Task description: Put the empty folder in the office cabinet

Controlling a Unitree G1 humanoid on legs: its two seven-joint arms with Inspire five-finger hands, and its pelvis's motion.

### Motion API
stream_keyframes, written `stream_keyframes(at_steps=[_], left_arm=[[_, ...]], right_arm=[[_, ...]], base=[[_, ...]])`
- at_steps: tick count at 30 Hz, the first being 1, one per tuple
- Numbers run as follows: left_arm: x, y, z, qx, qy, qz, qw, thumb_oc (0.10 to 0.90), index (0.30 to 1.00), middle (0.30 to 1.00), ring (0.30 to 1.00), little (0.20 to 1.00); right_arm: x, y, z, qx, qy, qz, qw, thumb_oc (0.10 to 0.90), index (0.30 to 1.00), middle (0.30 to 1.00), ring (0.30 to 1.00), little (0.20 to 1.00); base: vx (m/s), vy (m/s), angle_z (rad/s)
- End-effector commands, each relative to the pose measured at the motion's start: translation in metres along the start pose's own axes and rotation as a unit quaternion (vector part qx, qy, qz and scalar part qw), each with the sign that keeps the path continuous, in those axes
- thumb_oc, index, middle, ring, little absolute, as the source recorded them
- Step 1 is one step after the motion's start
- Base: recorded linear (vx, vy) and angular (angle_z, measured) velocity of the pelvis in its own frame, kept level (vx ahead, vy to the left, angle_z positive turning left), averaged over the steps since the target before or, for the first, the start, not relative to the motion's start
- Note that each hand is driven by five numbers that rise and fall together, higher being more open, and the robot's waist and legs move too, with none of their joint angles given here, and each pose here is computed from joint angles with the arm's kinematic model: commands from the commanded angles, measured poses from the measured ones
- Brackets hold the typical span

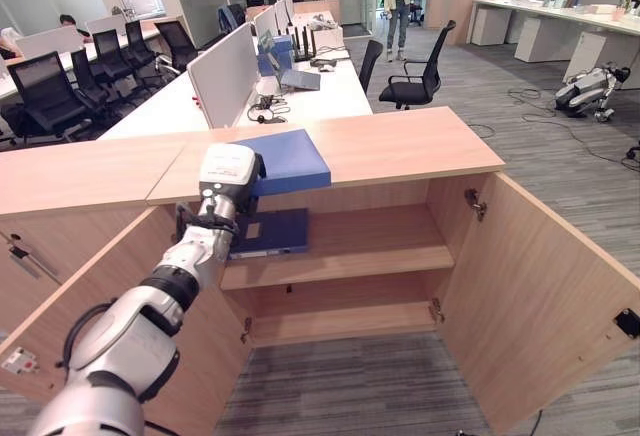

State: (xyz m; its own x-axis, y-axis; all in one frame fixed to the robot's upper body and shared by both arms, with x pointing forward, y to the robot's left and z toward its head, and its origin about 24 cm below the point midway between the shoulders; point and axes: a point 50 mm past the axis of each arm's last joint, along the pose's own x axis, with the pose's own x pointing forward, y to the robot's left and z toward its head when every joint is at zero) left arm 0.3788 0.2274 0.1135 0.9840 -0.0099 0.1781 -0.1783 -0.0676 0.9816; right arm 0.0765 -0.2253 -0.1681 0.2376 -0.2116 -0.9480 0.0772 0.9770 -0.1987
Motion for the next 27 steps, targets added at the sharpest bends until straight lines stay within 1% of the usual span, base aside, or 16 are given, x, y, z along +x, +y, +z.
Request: stream_keyframes(at_steps=[1, 4, 7, 9, 10, 11, 12, 13, 17, 19, 20, 22, 23, 24, 25, 27], left_arm=[[0.02, 0.028, -0.014, -0.027, 0.066, 0.036, 0.997, 0.4, 0.3, 0.3, 0.3, 0.3], [0.02, 0.048, 0.023, -0.112, -0.006, 0.099, 0.989, 0.4, 0.3, 0.3, 0.3, 0.3], [-0.005, 0.067, 0.061, -0.225, -0.105, 0.155, 0.956, 0.4, 0.3, 0.3, 0.3, 0.3], [-0.028, 0.072, 0.074, -0.284, -0.148, 0.168, 0.932, 0.4, 0.3, 0.3, 0.3, 0.3], [-0.04, 0.076, 0.079, -0.318, -0.17, 0.175, 0.916, 0.4, 0.3, 0.3, 0.3, 0.3], [-0.041, 0.076, 0.078, -0.318, -0.168, 0.174, 0.917, 0.4, 0.3, 0.3, 0.3, 0.3], [-0.064, 0.083, 0.084, -0.388, -0.205, 0.178, 0.881, 0.4, 0.3, 0.3, 0.3, 0.3], [-0.075, 0.086, 0.085, -0.416, -0.219, 0.177, 0.865, 0.4, 0.3, 0.3, 0.3, 0.3], [-0.103, 0.093, 0.075, -0.461, -0.224, 0.198, 0.835, 0.4, 0.3, 0.3, 0.3, 0.3], [-0.106, 0.094, 0.074, -0.466, -0.227, 0.199, 0.831, 0.4, 0.3, 0.3, 0.3, 0.3], [-0.113, 0.099, 0.073, -0.483, -0.238, 0.198, 0.819, 0.4, 0.3, 0.3, 0.3, 0.3], [-0.132, 0.116, 0.072, -0.593, -0.299, 0.154, 0.732, 0.4, 0.3, 0.3, 0.3, 0.3], [-0.134, 0.116, 0.069, -0.61, -0.297, 0.15, 0.719, 0.4, 0.3, 0.3, 0.3, 0.3], [-0.136, 0.115, 0.067, -0.622, -0.294, 0.145, 0.711, 0.4, 0.3, 0.3, 0.3, 0.3], [-0.138, 0.102, 0.063, -0.636, -0.266, 0.117, 0.715, 0.4, 0.3, 0.3, 0.3, 0.3], [-0.14, 0.095, 0.061, -0.637, -0.255, 0.103, 0.72, 0.4, 0.3, 0.3, 0.3, 0.3]], right_arm=[[-0.001, -0.01, -0.01, -0.034, 0.017, -0.021, 0.999, 0.8, 0.9, 0.9, 0.9, 0.9], [-0.001, -0.01, -0.011, -0.031, 0.018, -0.025, 0.999, 0.8, 0.9, 0.9, 0.9, 0.9], [-0.001, -0.008, -0.014, -0.015, 0.022, -0.027, 0.999, 0.8, 0.9, 0.9, 0.9, 0.9], [-0.001, -0.006, -0.014, -0.004, 0.022, -0.027, 0.999, 0.8, 0.9, 0.9, 0.9, 0.9], [-0.001, -0.004, -0.015, 0.003, 0.022, -0.026, 0.999, 0.8, 0.9, 0.9, 0.9, 0.9], [-0.001, -0.004, -0.015, 0.002, 0.023, -0.027, 0.999, 0.8, 0.9, 0.9, 0.9, 0.9], [-0.001, -0.001, -0.015, 0.014, 0.021, -0.024, 0.999, 0.8, 0.9, 0.9, 0.9, 0.9], [-0.001, 0.0, -0.014, 0.017, 0.018, -0.023, 0.999, 0.8, 0.9, 0.9, 0.9, 0.9], [-0.002, 0.008, -0.015, 0.019, 0.013, -0.01, 1.0, 0.8, 0.9, 0.9, 0.9, 0.9], [-0.002, 0.009, -0.016, 0.017, 0.012, -0.009, 1.0, 0.8, 0.9, 0.9, 0.9, 0.9], [-0.002, 0.009, -0.016, 0.014, 0.008, -0.008, 1.0, 0.8, 0.9, 0.9, 0.9, 0.9], [-0.002, 0.009, -0.014, 0.006, 0.004, -0.002, 1.0, 0.8, 0.9, 0.9, 0.9, 0.9], [-0.002, 0.011, -0.013, 0.005, 0.002, 0.003, 1.0, 0.8, 0.9, 0.9, 0.9, 0.9], [-0.001, 0.013, -0.01, 0.003, -0.001, 0.01, 1.0, 0.8, 0.9, 0.9, 0.9, 0.9], [-0.001, 0.02, 0.001, -0.019, -0.024, 0.027, 0.999, 0.8, 0.9, 0.9, 0.9, 0.9], [-0.002, 0.022, 0.004, -0.026, -0.033, 0.031, 0.999, 0.8, 0.9, 0.9, 0.9, 0.9]], base=[[0.0, 0.0, 0.0], [0.0, 0.0, 0.0], [0.0, 0.0, 0.0], [0.0, 0.006, 0.04], [-0.03, 0.007, 0.19], [-0.01, 0.0, 0.22], [-0.01, -0.006, 0.16], [-0.02, -0.01, 0.09], [-0.01, -0.025, 0.13], [0.0, -0.026, 0.13], [0.0, -0.023, 0.08], [0.0, 0.0, 0.0], [0.03, -0.006, -0.01], [0.0, 0.0, 0.0], [-0.01, -0.003, 0.06], [-0.01, -0.004, 0.09]])
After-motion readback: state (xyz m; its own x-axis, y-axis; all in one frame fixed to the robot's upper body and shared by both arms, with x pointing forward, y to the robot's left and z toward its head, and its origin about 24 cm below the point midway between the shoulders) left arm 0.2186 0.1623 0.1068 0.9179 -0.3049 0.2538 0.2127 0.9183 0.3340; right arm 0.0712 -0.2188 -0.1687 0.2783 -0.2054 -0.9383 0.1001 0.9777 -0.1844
